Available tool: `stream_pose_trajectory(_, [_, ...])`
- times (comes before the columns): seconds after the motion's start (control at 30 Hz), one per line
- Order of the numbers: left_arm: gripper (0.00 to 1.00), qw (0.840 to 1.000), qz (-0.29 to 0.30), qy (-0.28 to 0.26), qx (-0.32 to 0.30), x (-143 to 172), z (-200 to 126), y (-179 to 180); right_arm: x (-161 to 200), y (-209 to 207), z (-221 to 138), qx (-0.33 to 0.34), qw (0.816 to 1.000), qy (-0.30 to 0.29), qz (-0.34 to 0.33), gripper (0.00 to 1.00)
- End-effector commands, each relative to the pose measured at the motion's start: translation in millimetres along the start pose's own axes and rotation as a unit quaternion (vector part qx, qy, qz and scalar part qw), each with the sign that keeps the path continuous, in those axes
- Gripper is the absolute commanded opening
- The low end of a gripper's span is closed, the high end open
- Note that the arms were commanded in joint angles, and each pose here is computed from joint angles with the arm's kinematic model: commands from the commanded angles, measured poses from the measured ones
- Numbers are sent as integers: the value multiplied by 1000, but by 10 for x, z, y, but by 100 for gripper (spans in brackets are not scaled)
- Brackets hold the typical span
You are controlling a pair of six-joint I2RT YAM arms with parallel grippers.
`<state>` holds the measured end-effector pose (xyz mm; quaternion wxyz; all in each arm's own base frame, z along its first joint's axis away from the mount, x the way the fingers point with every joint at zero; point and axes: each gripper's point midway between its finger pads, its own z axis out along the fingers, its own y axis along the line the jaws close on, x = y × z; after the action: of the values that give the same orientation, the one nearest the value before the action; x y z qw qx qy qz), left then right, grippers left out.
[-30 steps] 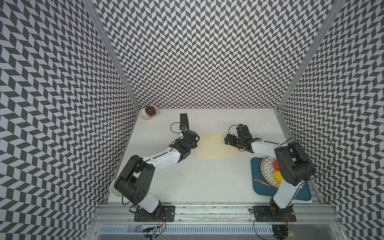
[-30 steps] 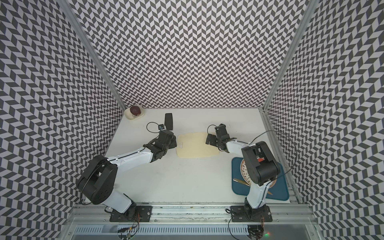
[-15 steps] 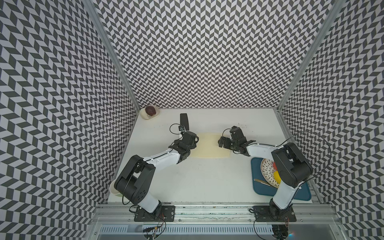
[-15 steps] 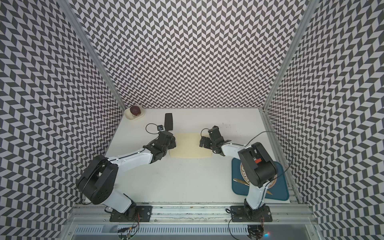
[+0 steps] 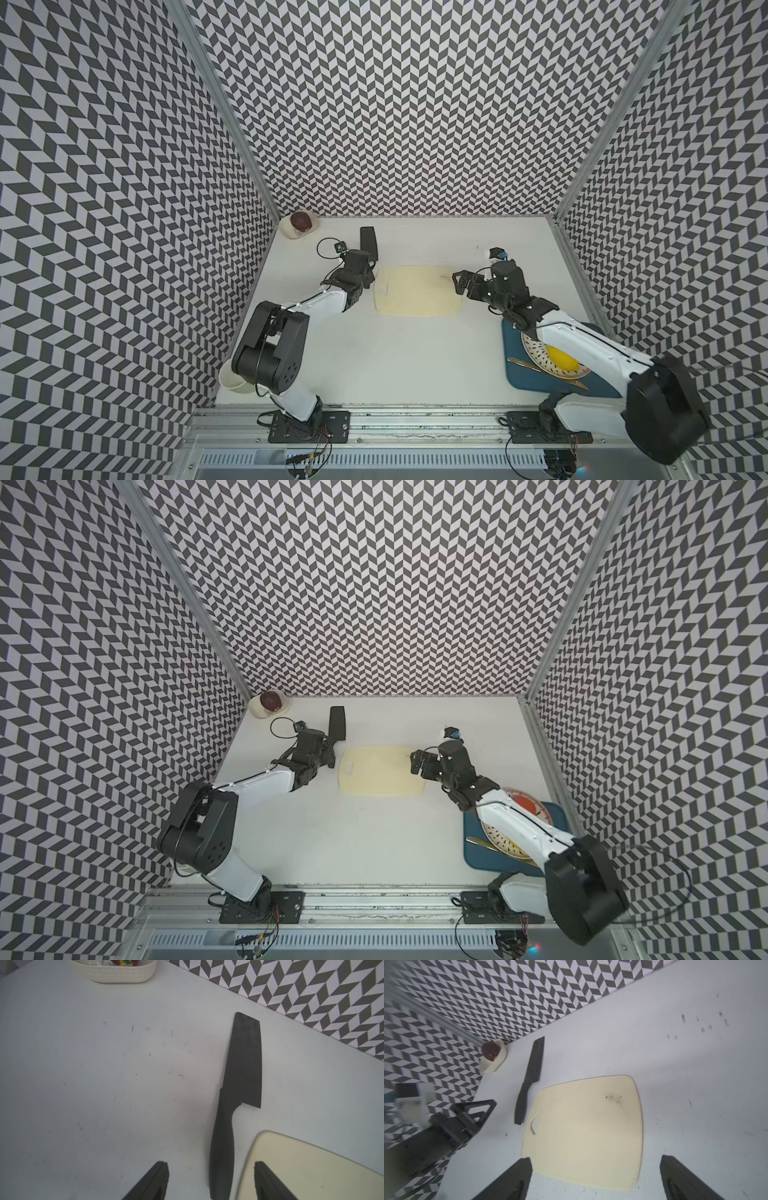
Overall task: Align the knife with the edge of the cutting board
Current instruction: Pick up the knife at the center of the board.
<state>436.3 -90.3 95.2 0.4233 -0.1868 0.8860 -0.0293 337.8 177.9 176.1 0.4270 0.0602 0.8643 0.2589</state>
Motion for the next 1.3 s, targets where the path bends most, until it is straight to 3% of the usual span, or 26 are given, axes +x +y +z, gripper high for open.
stream_pose_trajectory(0.0, [66, 999, 8, 52, 0, 148, 114, -38, -32, 145, -215, -50, 998, -27, -13, 100])
stream_pose_trajectory(0.23, [61, 991, 57, 118, -13, 42, 354, -190, 131, 504, -471, -161, 986, -28, -35, 100])
stream_pose_trajectory(0.47, [57, 979, 119, 163, -34, 8, 650, -277, 106, 647, -613, -159, 985, -46, -57, 100])
stream_pose_trajectory(1.07, [42, 960, 148, 234, -52, 198, 965, -93, 64, 574, -631, -131, 988, -60, -51, 100])
stream_pose_trajectory(1.27, [49, 961, 147, 232, -41, 157, 883, -123, 50, 574, -644, -131, 988, -63, -51, 100])
